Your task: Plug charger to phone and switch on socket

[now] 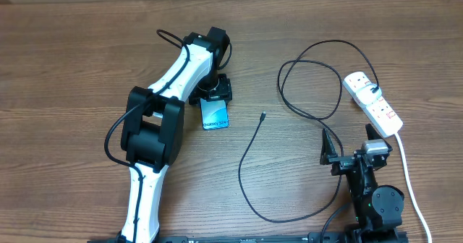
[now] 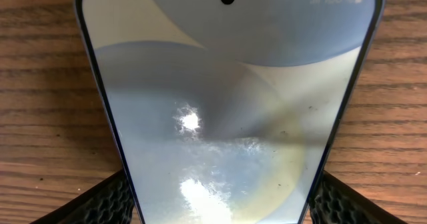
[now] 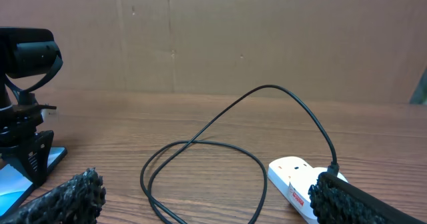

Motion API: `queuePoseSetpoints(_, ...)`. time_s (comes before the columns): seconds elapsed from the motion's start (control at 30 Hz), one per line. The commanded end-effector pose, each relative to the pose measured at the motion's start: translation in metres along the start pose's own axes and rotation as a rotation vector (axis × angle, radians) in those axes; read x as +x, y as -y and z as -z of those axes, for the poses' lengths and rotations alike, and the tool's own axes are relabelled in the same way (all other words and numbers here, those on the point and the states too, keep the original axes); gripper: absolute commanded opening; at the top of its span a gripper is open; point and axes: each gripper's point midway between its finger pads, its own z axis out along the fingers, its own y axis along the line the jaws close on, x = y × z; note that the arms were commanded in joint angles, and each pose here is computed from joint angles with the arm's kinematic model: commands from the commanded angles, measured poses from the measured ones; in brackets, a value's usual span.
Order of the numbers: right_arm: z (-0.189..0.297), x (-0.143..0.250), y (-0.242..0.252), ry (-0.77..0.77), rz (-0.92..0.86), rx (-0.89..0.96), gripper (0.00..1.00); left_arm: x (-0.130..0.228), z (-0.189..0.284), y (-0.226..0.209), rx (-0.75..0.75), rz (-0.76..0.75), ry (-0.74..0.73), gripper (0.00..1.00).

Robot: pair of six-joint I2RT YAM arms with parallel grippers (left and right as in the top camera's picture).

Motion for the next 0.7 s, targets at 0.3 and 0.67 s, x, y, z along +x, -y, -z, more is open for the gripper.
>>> queuePoseSetpoints(0.3,0.000,0.002,0.001,0.005,-0.002,0.002,1.00,0.008,-0.008,-0.003,-0.010,0.008,-0.035,0.74)
queuePoseSetpoints(0.67,0.000,0.002,0.001,0.005,-0.002,0.002,1.00,0.002,0.009,0.000,0.026,0.015,-0.032,0.72)
